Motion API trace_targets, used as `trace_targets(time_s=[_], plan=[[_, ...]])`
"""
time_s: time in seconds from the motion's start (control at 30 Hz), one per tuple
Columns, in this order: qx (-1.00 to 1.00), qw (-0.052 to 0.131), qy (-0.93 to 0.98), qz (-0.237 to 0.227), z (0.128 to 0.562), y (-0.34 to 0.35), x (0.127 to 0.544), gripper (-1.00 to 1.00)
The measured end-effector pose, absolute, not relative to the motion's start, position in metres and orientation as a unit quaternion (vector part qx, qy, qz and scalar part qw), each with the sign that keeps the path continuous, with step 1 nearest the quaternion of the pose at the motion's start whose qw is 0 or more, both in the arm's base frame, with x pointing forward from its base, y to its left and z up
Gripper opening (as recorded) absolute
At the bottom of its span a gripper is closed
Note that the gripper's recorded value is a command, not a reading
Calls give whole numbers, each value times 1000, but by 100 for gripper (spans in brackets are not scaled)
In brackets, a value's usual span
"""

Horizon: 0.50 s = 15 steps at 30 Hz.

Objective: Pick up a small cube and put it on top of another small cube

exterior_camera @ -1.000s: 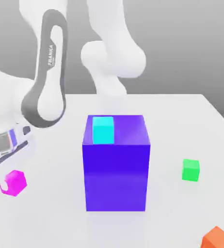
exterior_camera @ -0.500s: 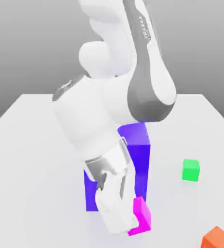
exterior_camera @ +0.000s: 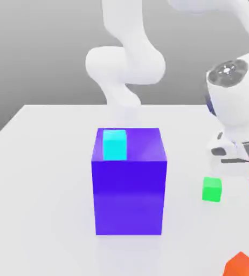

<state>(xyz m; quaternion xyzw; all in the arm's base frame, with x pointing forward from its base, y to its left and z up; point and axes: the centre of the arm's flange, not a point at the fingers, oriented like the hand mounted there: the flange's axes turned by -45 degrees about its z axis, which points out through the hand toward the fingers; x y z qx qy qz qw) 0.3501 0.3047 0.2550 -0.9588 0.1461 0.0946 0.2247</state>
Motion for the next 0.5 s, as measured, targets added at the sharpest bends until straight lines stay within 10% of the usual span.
trace_targets(time_s=[0.33,0.5], plan=[[-950,197,-228,80,252,385,204,-100],[-917,130,-374,37,243,347,207,-100]])
